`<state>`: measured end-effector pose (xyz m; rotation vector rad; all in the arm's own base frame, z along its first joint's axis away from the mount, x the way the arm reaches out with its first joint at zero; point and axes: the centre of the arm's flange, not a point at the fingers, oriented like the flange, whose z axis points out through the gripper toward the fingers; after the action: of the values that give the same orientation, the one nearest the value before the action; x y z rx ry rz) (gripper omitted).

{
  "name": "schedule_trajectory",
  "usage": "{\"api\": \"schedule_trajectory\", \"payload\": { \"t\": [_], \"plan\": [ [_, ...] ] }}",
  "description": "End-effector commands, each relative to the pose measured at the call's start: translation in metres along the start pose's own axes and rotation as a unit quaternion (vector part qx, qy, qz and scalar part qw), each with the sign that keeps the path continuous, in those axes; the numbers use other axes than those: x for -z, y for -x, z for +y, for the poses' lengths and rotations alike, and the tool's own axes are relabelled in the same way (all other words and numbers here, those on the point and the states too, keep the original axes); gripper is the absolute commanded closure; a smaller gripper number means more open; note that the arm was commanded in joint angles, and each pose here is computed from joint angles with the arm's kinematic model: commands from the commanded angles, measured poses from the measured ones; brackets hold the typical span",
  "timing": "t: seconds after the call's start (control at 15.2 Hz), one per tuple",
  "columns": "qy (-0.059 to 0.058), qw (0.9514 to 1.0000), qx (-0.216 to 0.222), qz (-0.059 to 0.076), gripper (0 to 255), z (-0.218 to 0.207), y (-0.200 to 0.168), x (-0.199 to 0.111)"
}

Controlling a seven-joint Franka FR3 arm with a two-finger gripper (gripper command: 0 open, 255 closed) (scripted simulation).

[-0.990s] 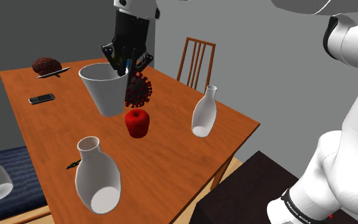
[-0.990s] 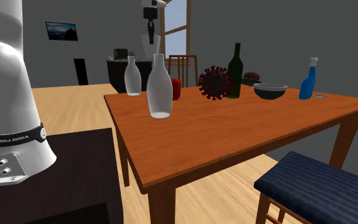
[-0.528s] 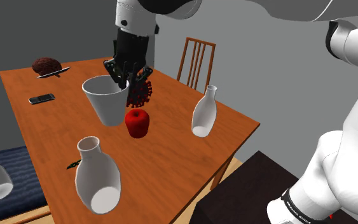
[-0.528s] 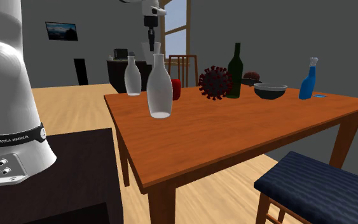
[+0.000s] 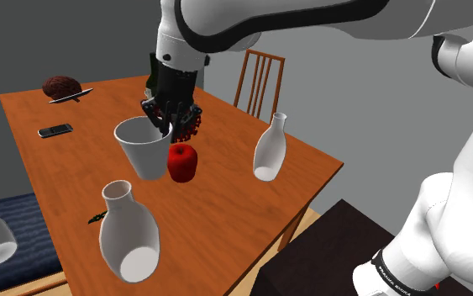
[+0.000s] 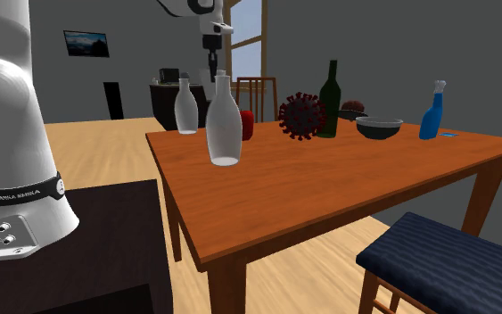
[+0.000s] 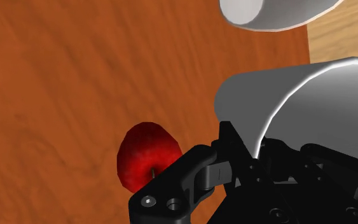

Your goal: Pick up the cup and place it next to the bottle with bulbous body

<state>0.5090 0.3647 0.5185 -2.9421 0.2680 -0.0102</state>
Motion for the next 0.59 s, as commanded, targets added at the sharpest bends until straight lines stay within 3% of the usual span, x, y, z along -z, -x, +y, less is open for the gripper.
{"api": "schedule_trajectory", "payload": {
  "t": [0.0,0.53],
  "plan": [
    [0.000,1.0000,0.000,0.000,255,0.001,0.000,-0.010],
    [0.000,1.0000,0.000,0.000,255,0.009,0.000,-0.052]
  ]
}}
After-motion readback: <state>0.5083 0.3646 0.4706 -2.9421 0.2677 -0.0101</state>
